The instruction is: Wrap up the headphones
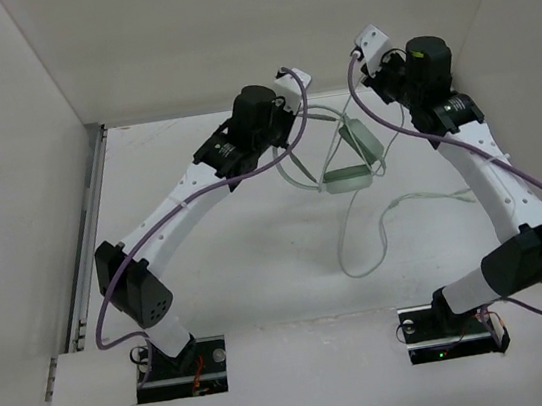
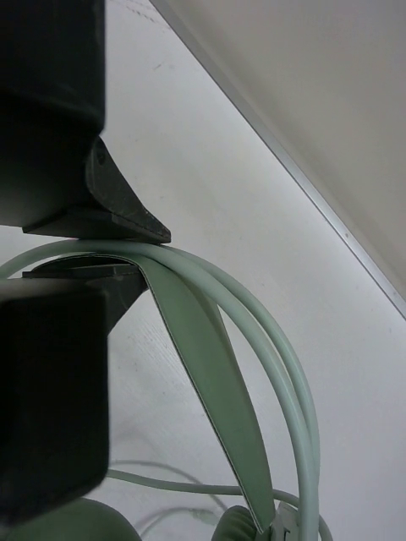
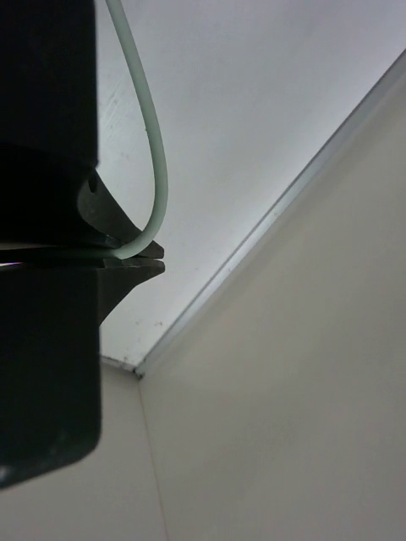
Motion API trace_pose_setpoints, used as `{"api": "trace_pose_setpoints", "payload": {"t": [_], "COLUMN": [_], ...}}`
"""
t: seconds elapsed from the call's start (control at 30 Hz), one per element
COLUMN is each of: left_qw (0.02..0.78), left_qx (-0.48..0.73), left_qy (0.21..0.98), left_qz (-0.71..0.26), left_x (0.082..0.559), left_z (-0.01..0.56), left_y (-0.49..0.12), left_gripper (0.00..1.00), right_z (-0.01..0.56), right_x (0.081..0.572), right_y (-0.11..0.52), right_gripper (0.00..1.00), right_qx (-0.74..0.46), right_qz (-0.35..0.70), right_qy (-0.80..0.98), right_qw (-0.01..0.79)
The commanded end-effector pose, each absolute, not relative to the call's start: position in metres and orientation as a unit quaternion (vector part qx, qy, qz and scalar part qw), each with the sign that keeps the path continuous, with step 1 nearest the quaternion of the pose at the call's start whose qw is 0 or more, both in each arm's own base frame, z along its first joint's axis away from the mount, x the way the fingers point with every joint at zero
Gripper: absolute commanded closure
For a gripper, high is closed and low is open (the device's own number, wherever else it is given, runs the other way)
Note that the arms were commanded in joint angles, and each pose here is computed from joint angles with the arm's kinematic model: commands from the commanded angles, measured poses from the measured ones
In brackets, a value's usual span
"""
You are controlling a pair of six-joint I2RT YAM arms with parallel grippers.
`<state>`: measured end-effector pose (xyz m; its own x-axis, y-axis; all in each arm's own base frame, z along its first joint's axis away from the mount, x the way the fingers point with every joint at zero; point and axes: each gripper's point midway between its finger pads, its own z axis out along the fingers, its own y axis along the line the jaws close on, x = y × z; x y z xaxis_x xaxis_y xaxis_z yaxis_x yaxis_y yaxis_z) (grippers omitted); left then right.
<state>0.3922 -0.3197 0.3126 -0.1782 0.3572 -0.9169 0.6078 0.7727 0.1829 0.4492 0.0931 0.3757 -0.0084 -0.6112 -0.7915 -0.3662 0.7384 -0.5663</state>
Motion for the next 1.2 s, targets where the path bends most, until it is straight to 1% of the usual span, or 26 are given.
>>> {"api": "trace_pose_setpoints", "payload": {"t": [0.0,0.07,0.13,0.3,0.37,0.43,0.57,0.63,0.7,0.77,0.93,1.07,1.17], "left_qw": [0.626,0.632,0.64,0.65,0.653,0.652,0.656,0.659,0.661,0.663,0.68,0.708,0.734], "left_qx": [0.275,0.264,0.251,0.232,0.222,0.213,0.199,0.19,0.185,0.179,0.16,0.123,0.076], "left_qy": [0.701,0.694,0.683,0.644,0.631,0.62,0.603,0.593,0.584,0.577,0.555,0.549,0.553], "left_qz": [-0.203,-0.222,-0.247,-0.331,-0.356,-0.38,-0.408,-0.423,-0.435,-0.443,-0.452,-0.428,-0.386], "left_x": [0.37,0.367,0.364,0.352,0.349,0.346,0.344,0.345,0.345,0.345,0.351,0.374,0.403], "left_z": [0.41,0.429,0.451,0.508,0.527,0.542,0.565,0.577,0.587,0.594,0.613,0.621,0.621], "left_y": [-0.32,-0.319,-0.321,-0.333,-0.334,-0.335,-0.335,-0.335,-0.336,-0.338,-0.337,-0.324,-0.299], "left_gripper": [0.99,0.99,0.99,0.99,0.99,0.99,0.99,0.99,0.99,0.98,0.98,0.98,0.98], "right_z": [0.379,0.371,0.364,0.36,0.363,0.366,0.373,0.375,0.38,0.384,0.373,0.353,0.339], "right_x": [0.462,0.46,0.453,0.42,0.408,0.397,0.377,0.368,0.358,0.348,0.329,0.304,0.281], "right_y": [0.089,0.093,0.107,0.159,0.177,0.186,0.206,0.215,0.224,0.234,0.258,0.281,0.294], "right_gripper": [0.93,0.92,0.92,0.91,0.9,0.85,0.72,0.68,0.63,0.61,0.55,0.53,0.52], "right_qx": [-0.292,-0.27,-0.252,-0.225,-0.218,-0.208,-0.186,-0.168,-0.16,-0.16,-0.153,-0.159,-0.179], "right_qz": [-0.049,0.015,0.106,0.352,0.424,0.475,0.572,0.615,0.648,0.67,0.692,0.704,0.708], "right_qy": [0.707,0.721,0.73,0.715,0.699,0.685,0.656,0.637,0.615,0.597,0.599,0.606,0.61], "right_qw": [0.643,0.638,0.626,0.561,0.533,0.511,0.456,0.433,0.421,0.411,0.373,0.334,0.307]}}
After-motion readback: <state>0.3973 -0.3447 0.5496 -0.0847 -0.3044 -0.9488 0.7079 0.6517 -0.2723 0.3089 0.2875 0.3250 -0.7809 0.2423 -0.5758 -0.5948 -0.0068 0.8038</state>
